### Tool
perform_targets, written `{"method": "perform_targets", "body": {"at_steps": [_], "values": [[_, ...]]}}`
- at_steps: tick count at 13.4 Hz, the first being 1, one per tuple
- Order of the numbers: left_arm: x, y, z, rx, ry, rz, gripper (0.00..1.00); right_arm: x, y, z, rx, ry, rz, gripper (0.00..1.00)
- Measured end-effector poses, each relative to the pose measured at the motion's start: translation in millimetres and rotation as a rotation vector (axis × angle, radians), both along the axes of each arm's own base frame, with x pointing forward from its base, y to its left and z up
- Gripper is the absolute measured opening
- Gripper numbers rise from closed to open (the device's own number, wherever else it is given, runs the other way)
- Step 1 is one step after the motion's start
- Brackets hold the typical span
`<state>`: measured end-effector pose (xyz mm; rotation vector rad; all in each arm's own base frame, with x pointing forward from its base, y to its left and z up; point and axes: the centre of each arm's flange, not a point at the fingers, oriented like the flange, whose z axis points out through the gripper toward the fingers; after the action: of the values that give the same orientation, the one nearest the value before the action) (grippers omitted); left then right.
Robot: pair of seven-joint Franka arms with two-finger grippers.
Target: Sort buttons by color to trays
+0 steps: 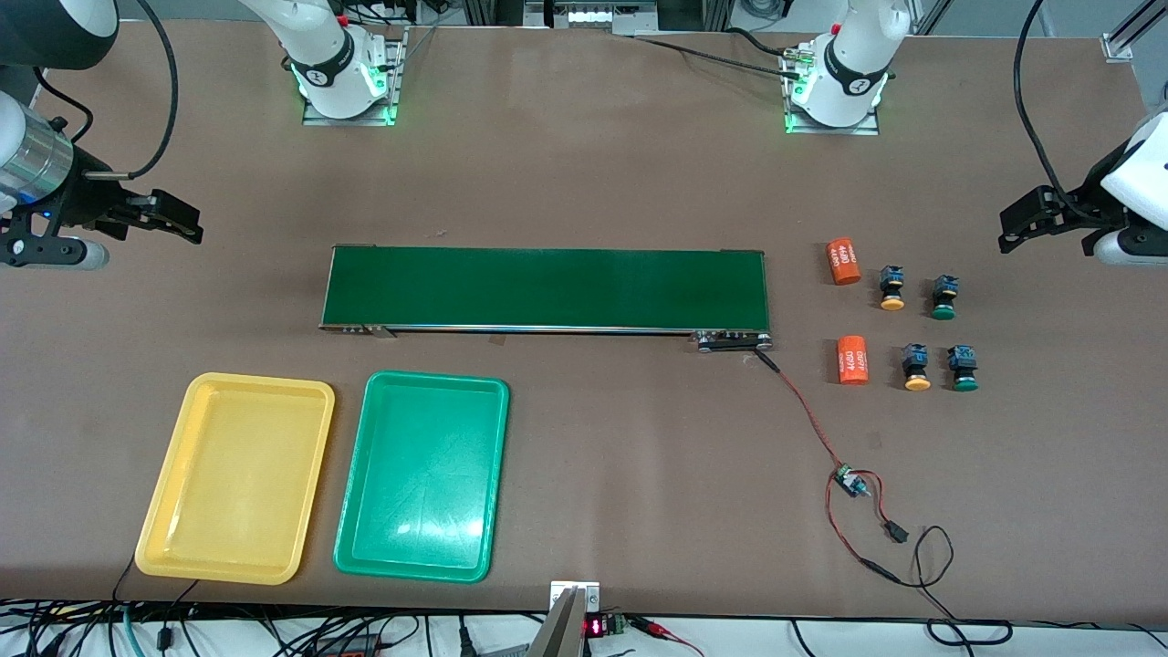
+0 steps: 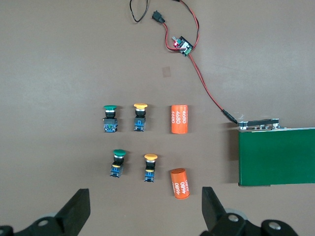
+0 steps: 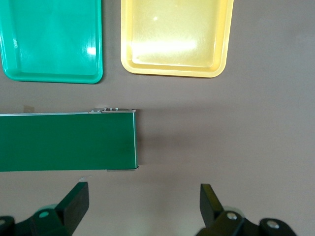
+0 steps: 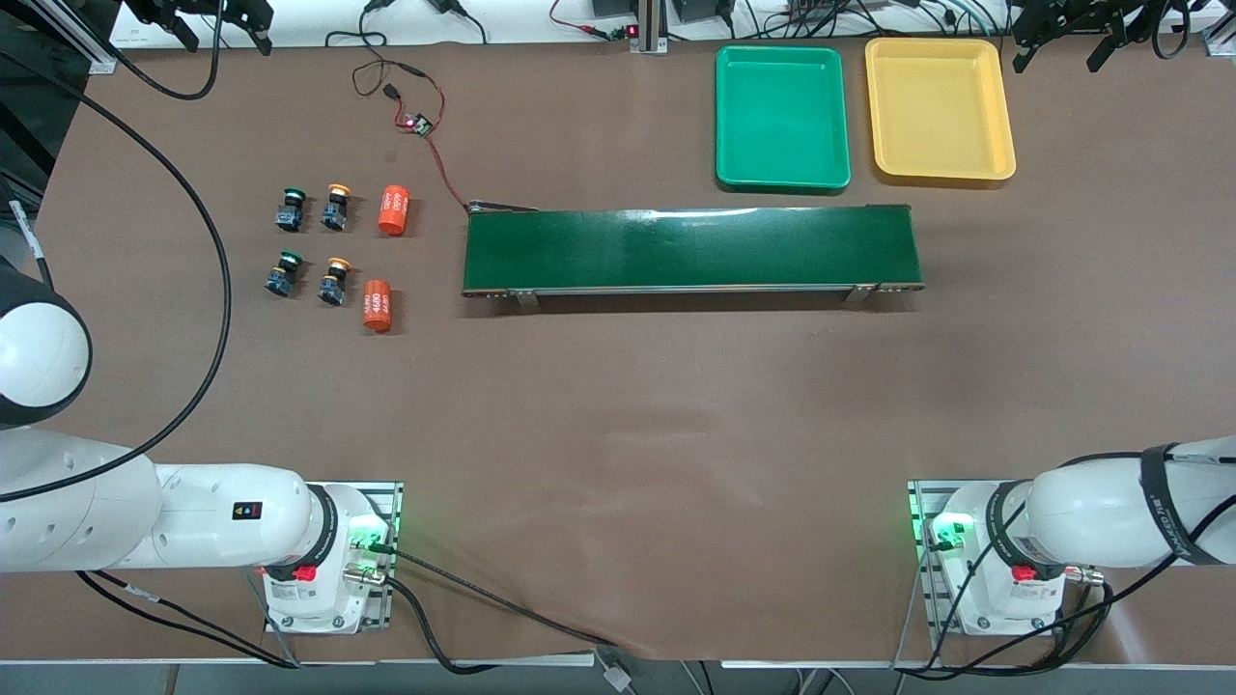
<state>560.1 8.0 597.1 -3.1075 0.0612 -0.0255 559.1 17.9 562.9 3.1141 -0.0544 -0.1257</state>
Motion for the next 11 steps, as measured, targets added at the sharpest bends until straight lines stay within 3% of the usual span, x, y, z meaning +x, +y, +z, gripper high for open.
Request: {"method": "perform_targets", "body": {"at_steps": [11], "values": [[1.2,-1.5,-4.4,0.000,0.012,-0.002,1.00,0.4,-1.3,-0.5,0.000,0.000,-0.002,1.00]]}}
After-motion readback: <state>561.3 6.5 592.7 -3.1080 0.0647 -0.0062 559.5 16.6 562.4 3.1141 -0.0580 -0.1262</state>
